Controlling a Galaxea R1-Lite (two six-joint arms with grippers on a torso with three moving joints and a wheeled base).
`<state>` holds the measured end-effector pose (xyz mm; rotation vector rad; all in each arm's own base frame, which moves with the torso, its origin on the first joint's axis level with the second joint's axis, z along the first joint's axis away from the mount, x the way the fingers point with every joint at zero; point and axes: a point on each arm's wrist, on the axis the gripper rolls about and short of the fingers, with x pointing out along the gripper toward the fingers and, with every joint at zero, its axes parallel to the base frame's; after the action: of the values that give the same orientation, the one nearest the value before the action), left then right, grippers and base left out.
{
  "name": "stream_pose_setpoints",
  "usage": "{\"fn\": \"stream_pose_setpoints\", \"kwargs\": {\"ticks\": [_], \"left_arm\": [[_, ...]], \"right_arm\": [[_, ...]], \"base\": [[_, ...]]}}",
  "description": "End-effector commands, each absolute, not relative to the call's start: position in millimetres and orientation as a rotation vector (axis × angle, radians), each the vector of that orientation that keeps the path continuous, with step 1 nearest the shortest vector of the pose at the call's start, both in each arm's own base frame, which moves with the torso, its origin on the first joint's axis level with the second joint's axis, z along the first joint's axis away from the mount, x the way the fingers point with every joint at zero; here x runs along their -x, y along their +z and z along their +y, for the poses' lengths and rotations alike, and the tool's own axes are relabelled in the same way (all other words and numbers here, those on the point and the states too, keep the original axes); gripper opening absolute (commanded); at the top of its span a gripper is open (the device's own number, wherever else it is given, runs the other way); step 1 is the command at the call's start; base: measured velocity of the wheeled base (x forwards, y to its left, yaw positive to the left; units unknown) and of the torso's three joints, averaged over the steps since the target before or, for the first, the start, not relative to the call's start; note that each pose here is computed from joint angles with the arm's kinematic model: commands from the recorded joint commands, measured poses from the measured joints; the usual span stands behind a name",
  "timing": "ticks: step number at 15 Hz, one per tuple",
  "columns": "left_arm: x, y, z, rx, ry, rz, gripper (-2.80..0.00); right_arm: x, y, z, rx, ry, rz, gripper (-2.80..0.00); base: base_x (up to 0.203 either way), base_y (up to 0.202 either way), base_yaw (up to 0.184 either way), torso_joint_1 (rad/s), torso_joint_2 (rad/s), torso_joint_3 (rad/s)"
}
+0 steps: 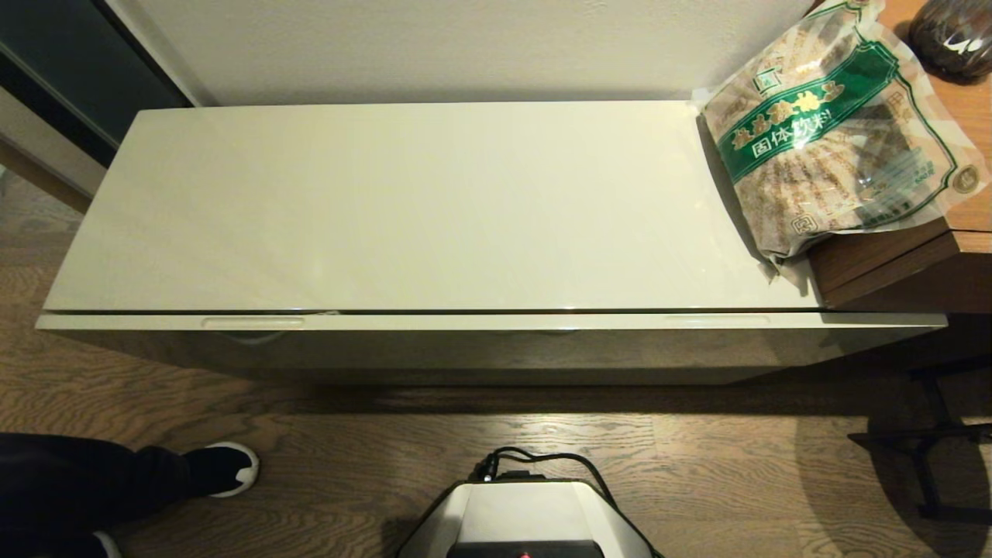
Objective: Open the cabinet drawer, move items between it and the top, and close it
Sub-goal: Open the drawer
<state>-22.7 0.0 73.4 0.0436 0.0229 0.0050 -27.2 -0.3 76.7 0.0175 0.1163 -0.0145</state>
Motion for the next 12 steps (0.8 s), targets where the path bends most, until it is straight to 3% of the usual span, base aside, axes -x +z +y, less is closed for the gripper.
{"fn": "stream_pose_setpoints", "kwargs": {"ticks": [1,12], "left_arm": [[22.8,73.3,0.0,-0.047,0.004,0.022,-2.8],[30.6,93.2,-0.5,-0.061,-0.014,-0.009,-2.8]], "right_arm": [[27.1,76.9,-0.3,-0.018,-0.015,0.118,-2.8],[27.1,76.6,-0.3,-0.018,-0.015,0.119,-2.8]], "base": [[0.0,0.0,0.0,0.0,0.0,0.0],[0.0,0.0,0.0,0.0,0.0,0.0]]}}
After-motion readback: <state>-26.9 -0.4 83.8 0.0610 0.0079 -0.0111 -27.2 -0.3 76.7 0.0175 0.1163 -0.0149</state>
